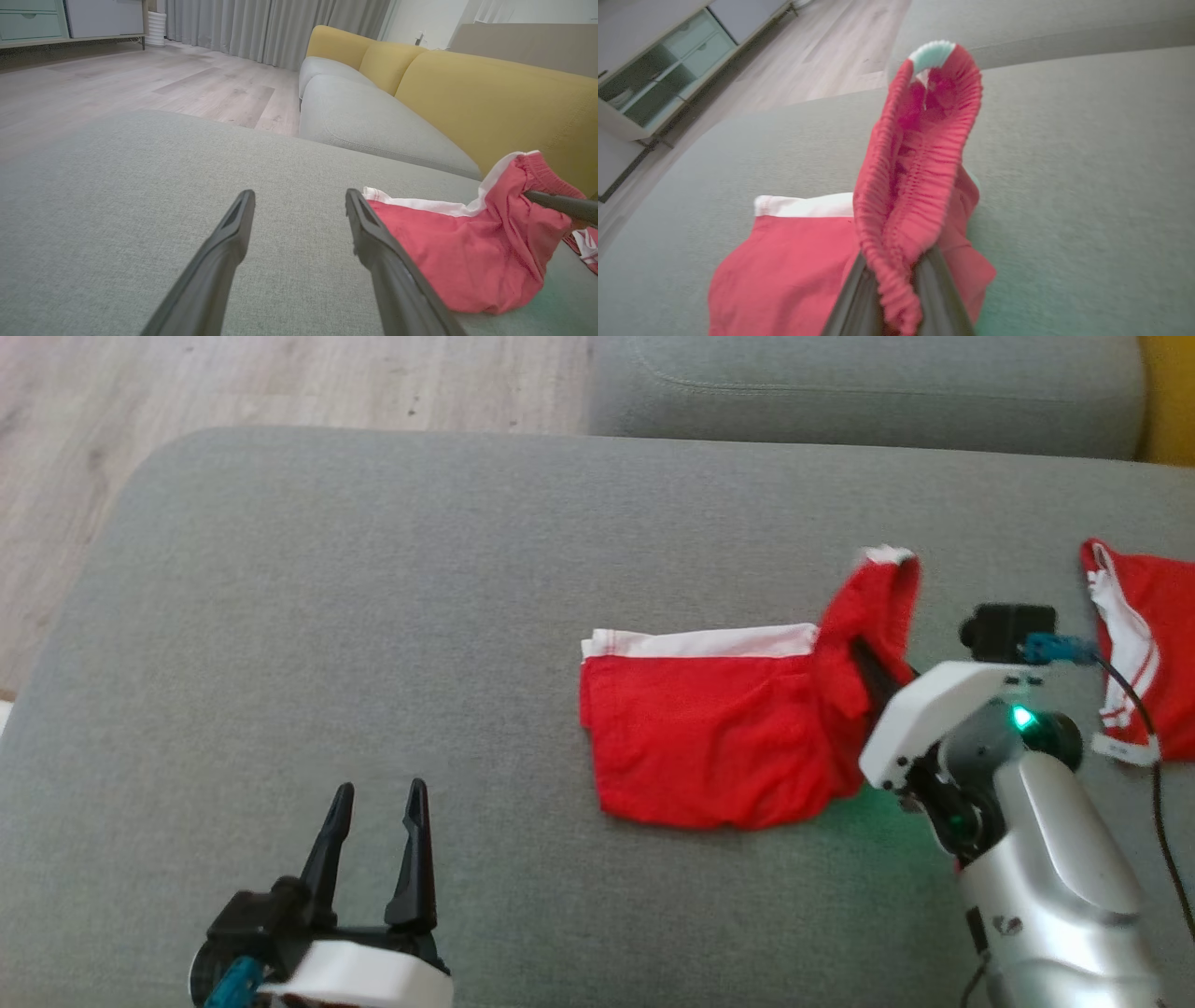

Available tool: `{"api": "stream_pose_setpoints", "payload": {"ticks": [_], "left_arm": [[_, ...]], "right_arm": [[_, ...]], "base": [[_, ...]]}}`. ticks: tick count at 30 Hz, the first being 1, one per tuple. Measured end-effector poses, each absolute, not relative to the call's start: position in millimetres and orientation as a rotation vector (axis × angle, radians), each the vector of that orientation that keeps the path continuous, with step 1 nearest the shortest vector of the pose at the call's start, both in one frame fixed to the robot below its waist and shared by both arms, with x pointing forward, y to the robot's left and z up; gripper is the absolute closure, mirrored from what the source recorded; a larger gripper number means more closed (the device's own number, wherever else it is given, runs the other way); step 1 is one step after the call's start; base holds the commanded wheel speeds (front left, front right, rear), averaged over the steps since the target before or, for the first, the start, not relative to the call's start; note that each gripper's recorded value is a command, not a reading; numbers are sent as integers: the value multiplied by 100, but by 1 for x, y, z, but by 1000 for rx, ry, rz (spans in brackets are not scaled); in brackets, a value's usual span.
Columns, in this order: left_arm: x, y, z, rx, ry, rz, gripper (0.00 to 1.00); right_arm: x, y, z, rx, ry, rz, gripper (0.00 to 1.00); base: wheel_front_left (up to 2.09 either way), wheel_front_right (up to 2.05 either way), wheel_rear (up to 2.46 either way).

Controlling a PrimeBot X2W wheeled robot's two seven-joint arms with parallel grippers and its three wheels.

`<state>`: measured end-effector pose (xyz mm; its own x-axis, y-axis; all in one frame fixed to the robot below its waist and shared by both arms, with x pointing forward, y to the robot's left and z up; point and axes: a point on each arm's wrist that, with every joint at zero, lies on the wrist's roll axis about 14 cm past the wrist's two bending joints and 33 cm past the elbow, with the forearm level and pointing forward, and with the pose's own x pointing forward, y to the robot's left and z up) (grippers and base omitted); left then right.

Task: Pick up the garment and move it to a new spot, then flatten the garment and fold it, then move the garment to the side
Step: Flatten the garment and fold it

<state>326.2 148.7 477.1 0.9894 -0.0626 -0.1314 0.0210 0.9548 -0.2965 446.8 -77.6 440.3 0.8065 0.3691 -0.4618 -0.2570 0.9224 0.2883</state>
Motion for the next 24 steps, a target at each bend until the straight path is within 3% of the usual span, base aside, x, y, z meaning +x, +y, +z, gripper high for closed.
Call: {"api": "stream_pose_setpoints", "payload": {"ticks": [5,13,15,16,24], "left_arm": [[321,157,476,-308,138,-6,0],[315,166,479,-326,121,38,0],[313,166,480,-329,115,43,0],[313,167,479,-329,115,46,0],[313,166,475,-331,126,45,0]], "right_arm": [[444,-29,457,209,520,488,100],[418,22,438,172,610,644,100],[413,28,432,155,627,664,44],[411,32,430,149,628,676,1],[390,61,433,120,598,789,0]], "base": [[0,0,0],[0,0,0],[0,0,0],[0,0,0],[0,0,0]]}}
